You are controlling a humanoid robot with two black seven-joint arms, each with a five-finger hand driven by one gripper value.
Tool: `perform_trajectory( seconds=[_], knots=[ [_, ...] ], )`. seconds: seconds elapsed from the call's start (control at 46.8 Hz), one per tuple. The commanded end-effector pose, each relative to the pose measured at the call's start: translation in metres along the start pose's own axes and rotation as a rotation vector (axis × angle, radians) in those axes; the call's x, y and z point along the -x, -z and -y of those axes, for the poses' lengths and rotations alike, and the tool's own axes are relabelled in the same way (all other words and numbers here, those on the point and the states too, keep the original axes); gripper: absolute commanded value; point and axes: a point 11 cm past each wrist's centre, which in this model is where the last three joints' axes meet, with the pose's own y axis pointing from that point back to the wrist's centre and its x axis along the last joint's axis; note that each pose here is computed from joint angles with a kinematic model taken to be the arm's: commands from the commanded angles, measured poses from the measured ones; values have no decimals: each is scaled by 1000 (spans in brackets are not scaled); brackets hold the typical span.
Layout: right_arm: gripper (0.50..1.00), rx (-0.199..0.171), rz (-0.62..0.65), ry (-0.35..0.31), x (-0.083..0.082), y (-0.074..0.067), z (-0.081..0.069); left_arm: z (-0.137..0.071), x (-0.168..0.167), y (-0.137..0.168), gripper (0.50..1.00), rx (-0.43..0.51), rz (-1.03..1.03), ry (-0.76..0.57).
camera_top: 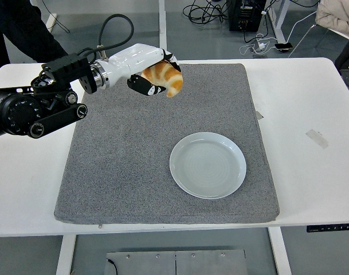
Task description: Place the bread on the plate
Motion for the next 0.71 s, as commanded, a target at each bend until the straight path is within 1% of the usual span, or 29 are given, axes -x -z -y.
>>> perform_trajectory(
  seconds=[0.0, 0.171, 0.256, 0.449, 0.684],
  knots=[
    [1000, 0, 0, 0, 0, 0, 0, 3, 3, -8, 500, 25, 15, 11],
    [1000, 2, 0, 0, 0, -1, 0, 7, 9, -31, 500, 96, 36, 31],
    [1000, -1, 0, 0, 0, 0, 0, 10, 15, -48, 500, 146, 51, 48],
    [1000, 0, 0, 0, 0, 0, 0, 19, 38, -78, 500, 230, 86, 85],
    [1000, 0, 0, 0, 0, 0, 0, 21, 72, -97, 500, 284, 88, 135]
  ],
)
